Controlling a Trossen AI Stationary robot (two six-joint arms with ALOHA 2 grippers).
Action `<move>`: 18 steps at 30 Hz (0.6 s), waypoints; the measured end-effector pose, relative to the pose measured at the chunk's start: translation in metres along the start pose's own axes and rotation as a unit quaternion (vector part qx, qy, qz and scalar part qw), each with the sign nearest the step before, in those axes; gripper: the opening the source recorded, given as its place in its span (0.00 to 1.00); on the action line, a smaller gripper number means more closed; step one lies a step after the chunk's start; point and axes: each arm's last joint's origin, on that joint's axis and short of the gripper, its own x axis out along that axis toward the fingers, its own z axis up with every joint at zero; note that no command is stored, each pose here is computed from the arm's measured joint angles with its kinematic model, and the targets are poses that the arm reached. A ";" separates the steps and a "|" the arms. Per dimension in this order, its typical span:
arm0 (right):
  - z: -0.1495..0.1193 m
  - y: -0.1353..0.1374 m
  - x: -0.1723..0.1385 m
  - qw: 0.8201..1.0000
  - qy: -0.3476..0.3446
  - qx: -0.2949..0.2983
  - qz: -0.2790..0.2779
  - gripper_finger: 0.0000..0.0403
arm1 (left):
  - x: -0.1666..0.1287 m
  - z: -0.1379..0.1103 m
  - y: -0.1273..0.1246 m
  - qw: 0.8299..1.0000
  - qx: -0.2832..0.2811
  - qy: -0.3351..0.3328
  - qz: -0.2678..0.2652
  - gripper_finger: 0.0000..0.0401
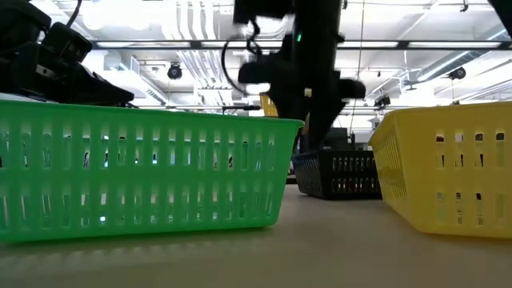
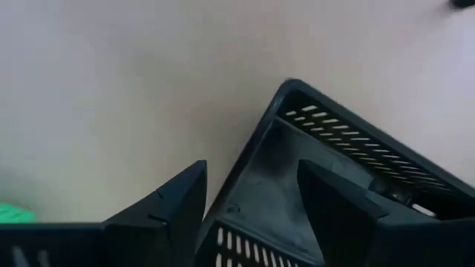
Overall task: Stack baskets on shelf by color
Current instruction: Put the top left black bin on the shelf
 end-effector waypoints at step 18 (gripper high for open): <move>-0.021 0.036 -0.009 0.961 -0.005 -0.268 0.062 0.04 | 0.000 0.000 0.000 1.000 0.000 0.000 0.000 0.01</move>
